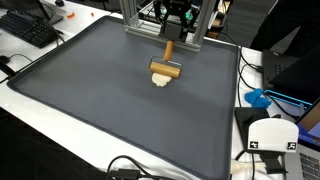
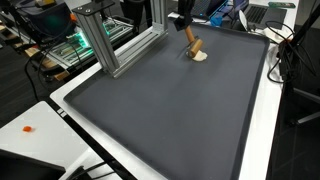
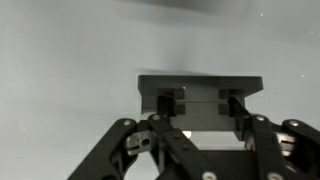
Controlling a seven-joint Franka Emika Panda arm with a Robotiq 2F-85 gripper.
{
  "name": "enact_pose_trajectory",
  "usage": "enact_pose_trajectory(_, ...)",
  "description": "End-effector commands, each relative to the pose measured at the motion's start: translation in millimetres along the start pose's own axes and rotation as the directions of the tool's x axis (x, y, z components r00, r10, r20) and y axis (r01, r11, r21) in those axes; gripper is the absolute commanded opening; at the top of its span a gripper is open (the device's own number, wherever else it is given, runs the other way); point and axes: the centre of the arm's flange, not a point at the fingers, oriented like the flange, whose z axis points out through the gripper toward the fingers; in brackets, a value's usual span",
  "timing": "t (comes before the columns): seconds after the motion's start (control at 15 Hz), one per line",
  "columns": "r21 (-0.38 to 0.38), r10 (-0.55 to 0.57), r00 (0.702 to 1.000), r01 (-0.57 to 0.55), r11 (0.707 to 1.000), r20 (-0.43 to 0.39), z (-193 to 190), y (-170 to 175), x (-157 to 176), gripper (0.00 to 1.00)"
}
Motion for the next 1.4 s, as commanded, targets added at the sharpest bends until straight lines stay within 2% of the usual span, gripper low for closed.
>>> enact_pose_trajectory(0.0, 0.01, -0.019, 1.0, 0.019, 1.0, 0.019, 11, -8, -3, 0.35)
enact_pose_trajectory(0.73, 0.021, -0.003, 1.0, 0.003, 1.0, 0.002, 32, -15, 14, 0.35)
enact_pose_trajectory(1.33, 0.02, -0.004, 1.0, 0.004, 1.0, 0.001, -15, -8, 21, 0.35)
